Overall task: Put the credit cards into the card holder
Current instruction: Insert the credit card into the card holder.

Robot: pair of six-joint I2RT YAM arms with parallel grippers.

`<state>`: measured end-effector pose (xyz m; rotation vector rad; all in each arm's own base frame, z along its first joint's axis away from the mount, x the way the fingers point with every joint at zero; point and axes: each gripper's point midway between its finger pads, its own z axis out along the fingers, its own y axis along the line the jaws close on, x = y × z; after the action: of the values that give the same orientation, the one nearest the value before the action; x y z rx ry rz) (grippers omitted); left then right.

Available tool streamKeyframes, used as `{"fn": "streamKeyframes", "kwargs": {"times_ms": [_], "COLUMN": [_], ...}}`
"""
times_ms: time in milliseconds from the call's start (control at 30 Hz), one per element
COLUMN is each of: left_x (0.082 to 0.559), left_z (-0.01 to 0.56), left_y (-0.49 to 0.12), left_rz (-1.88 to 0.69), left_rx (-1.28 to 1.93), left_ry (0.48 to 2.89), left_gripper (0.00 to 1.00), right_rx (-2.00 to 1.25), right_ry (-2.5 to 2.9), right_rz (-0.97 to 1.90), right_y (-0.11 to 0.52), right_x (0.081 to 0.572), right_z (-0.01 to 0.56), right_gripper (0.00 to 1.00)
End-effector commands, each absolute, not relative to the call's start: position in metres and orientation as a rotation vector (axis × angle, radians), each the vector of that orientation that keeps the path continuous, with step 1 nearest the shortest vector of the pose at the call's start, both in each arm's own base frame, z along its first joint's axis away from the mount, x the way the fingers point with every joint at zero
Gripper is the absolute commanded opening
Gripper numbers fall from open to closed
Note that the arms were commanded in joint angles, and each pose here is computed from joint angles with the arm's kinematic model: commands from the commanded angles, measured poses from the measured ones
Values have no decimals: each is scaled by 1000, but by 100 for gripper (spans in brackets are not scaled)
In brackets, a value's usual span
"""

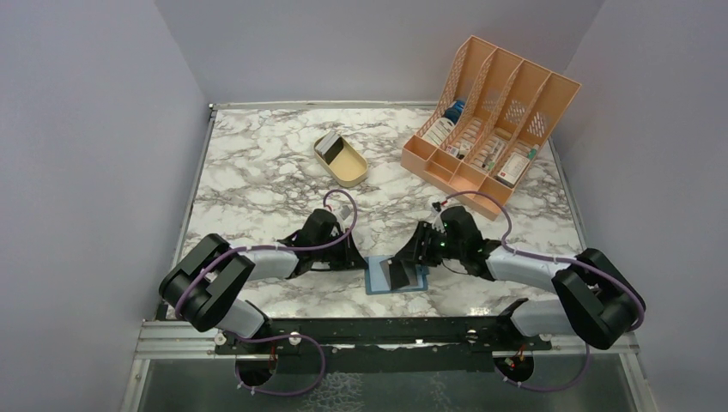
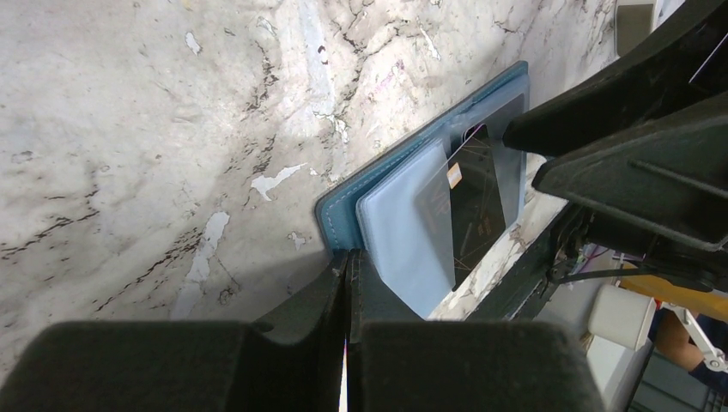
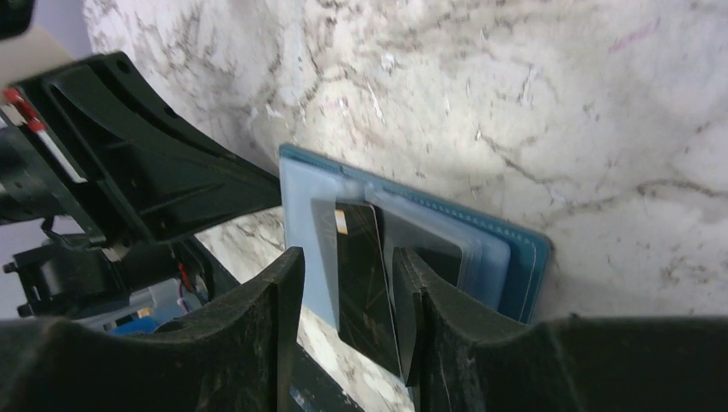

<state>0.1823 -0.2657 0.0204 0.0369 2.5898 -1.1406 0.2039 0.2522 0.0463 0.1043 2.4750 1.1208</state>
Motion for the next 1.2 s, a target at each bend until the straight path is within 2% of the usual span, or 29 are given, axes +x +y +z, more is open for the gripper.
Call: {"fn": "streamKeyframes", "kwargs": {"times_ms": [0, 433, 833, 1167], "left_x": [164, 162, 158, 165], "left_z": [0, 2, 2, 14], "left_y": [-250, -251, -249, -252], "left_rz": [-1056, -1074, -1079, -1082], "left_rx": [13, 7, 4, -11], "left_ry": [2684, 2676, 2675, 2638], "left_gripper": [5, 5, 5, 7], "right_rx": [77, 40, 100, -69], "right_ry": [2546, 2621, 2609, 2632], "right_rz": [1020, 933, 1067, 962], "right_y": [244, 249, 271, 254], "right_x": [190, 171, 165, 154], "right_z": [38, 33, 35, 40], "right_gripper": [44, 44, 41, 41]}}
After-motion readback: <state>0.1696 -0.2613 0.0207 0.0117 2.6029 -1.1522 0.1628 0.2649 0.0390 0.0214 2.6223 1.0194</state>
